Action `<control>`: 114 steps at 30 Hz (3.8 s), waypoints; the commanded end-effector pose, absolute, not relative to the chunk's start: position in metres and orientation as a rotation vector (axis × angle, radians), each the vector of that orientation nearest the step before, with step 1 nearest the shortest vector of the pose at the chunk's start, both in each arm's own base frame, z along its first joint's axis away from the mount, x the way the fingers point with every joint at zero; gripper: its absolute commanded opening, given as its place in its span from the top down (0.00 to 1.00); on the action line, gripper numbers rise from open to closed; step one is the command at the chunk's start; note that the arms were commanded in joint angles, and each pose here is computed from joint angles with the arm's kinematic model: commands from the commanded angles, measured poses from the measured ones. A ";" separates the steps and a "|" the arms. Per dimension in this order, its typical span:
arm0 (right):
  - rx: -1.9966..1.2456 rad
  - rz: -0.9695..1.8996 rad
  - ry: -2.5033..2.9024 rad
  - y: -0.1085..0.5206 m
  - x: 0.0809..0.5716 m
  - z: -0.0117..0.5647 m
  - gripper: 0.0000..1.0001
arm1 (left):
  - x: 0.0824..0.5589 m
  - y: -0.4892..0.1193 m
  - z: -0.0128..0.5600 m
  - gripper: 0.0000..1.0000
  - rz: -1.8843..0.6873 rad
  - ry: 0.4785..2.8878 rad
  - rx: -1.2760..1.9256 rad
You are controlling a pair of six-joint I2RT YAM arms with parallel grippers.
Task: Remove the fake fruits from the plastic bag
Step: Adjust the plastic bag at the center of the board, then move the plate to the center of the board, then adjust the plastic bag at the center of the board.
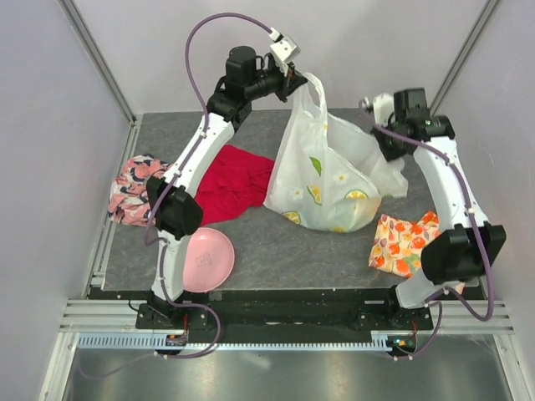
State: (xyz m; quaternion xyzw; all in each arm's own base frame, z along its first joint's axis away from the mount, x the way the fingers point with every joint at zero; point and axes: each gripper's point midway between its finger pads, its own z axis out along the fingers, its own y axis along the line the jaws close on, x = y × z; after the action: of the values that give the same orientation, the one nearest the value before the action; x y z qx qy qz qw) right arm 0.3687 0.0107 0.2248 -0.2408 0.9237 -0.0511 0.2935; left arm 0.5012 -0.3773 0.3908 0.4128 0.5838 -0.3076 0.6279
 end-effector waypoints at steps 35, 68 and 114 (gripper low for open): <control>-0.580 0.137 2.008 0.069 0.375 0.352 0.02 | 0.259 -0.042 0.196 0.17 -0.288 2.153 1.157; -0.466 -0.010 1.897 0.067 0.399 0.401 0.02 | 0.232 -0.325 0.046 0.98 -0.589 1.714 2.239; -0.491 0.389 2.448 0.133 0.291 0.233 0.02 | 0.491 -0.361 0.380 0.06 -0.869 1.496 0.874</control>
State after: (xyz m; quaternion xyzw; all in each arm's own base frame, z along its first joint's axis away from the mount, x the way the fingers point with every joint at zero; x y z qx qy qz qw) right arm 0.2993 0.1329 0.2540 -0.2185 0.9072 0.1382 0.3318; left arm 0.4969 -0.3514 0.3363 0.3729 0.6835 -0.3434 0.5252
